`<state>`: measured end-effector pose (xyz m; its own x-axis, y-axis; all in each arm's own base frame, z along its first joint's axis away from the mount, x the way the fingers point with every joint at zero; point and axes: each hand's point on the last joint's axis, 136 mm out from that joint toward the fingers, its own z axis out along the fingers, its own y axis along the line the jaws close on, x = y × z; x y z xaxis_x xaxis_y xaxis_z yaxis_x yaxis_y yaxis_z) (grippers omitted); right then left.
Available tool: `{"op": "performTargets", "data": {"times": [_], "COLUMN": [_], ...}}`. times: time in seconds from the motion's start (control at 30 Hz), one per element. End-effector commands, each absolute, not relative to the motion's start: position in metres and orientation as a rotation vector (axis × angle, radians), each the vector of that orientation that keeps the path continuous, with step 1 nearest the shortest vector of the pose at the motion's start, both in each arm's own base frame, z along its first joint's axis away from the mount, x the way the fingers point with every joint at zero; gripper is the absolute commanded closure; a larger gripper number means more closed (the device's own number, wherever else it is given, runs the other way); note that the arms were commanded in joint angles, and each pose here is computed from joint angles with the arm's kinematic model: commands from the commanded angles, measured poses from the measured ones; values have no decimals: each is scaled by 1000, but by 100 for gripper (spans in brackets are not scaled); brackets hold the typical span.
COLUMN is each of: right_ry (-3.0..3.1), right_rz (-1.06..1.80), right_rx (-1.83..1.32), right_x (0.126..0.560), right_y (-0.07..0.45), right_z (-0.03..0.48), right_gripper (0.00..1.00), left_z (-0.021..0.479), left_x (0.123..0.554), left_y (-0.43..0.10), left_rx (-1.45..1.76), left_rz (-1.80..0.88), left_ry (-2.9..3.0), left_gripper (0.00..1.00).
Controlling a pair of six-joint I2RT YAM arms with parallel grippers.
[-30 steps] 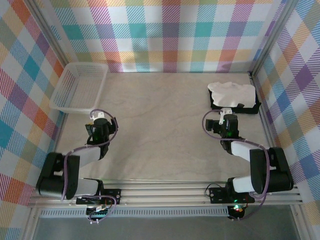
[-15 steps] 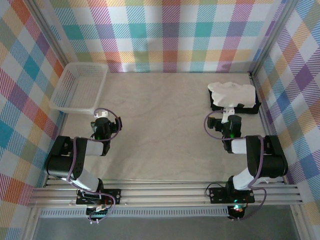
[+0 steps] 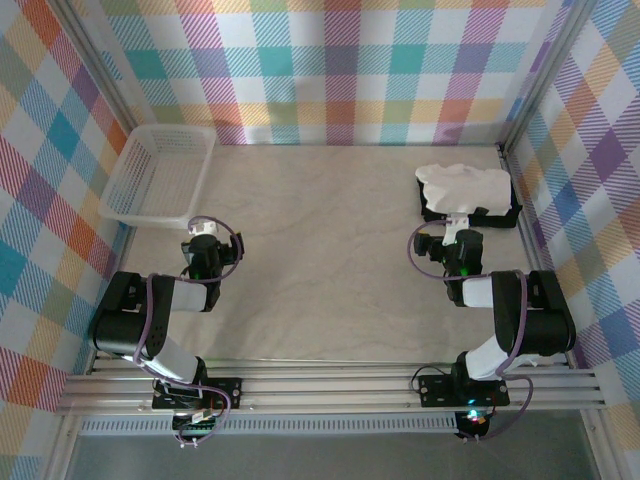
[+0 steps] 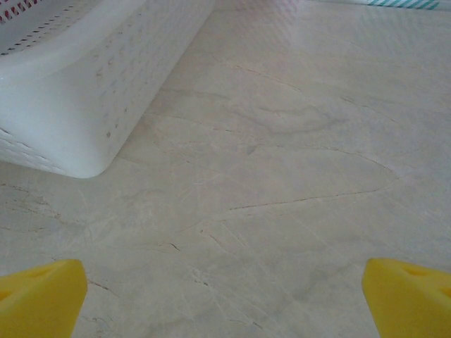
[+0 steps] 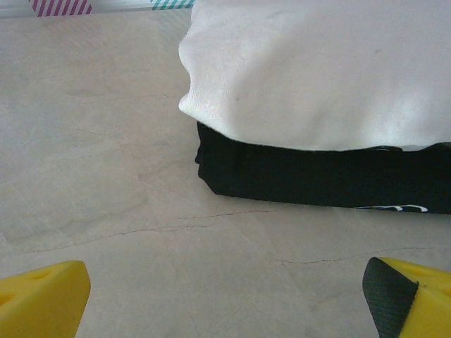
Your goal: Fold the inside-out t-shirt
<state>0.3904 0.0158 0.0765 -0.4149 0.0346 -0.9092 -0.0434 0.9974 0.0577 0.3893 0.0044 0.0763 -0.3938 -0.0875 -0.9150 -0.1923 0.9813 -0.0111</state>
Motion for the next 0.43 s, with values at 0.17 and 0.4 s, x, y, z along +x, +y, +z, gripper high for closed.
{"op": "performTargets", "data": {"times": [0.17,0.4], "right_ry": [1942,1943], "right_rz": [107,111], "right_rx": [-14,-20], "right_x": [398,398], "right_y": [18,19], "right_z": [92,92], "right_gripper": [0,0], "left_z": [82,82], "left_x": [394,393], "left_y": [5,5], "left_rx": [-194,-194], "left_rz": [112,112], "left_ry": [1952,1952], "left_gripper": [0,0]}}
